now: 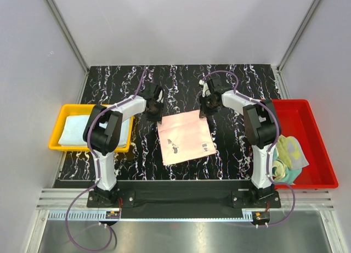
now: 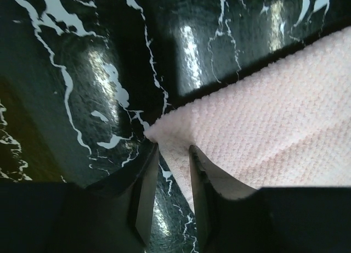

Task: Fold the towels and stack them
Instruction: Fold the towel

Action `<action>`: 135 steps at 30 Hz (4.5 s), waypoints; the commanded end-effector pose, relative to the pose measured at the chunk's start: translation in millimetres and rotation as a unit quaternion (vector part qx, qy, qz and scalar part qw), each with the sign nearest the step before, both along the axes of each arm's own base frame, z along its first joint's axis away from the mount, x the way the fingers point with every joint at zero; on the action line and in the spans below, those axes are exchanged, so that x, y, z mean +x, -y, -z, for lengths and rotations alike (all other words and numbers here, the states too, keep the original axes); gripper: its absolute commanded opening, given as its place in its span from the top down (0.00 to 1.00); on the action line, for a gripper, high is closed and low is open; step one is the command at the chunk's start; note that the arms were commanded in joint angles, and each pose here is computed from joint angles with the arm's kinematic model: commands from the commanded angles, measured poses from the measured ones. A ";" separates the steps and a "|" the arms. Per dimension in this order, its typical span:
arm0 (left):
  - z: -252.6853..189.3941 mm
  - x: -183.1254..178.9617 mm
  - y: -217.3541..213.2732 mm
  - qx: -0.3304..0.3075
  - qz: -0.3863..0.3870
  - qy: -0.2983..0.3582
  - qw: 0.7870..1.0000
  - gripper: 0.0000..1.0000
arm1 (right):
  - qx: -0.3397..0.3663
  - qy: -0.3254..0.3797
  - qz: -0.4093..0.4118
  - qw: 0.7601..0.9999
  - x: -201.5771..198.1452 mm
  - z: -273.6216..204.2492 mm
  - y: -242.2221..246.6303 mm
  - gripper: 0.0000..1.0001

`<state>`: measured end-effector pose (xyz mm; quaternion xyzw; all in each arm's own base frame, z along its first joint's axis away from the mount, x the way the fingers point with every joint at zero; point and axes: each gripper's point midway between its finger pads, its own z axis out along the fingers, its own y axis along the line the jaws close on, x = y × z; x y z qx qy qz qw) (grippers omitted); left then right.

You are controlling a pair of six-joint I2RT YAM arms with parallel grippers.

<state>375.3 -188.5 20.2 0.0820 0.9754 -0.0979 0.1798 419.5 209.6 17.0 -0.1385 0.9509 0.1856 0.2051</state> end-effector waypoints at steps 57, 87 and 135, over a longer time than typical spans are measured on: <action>-41.0 67.8 13.8 -0.036 0.114 0.048 0.992 0.65 | 0.034 0.036 -0.037 0.998 3.8 -54.3 17.5 0.69; 2.4 72.9 25.9 -0.074 0.226 -0.005 0.971 0.99 | 0.103 -0.065 -0.188 0.975 15.7 4.7 39.1 0.61; -11.6 96.6 30.8 -0.091 0.242 0.025 0.966 0.61 | 0.083 0.124 -0.236 0.960 55.1 -44.9 41.4 1.00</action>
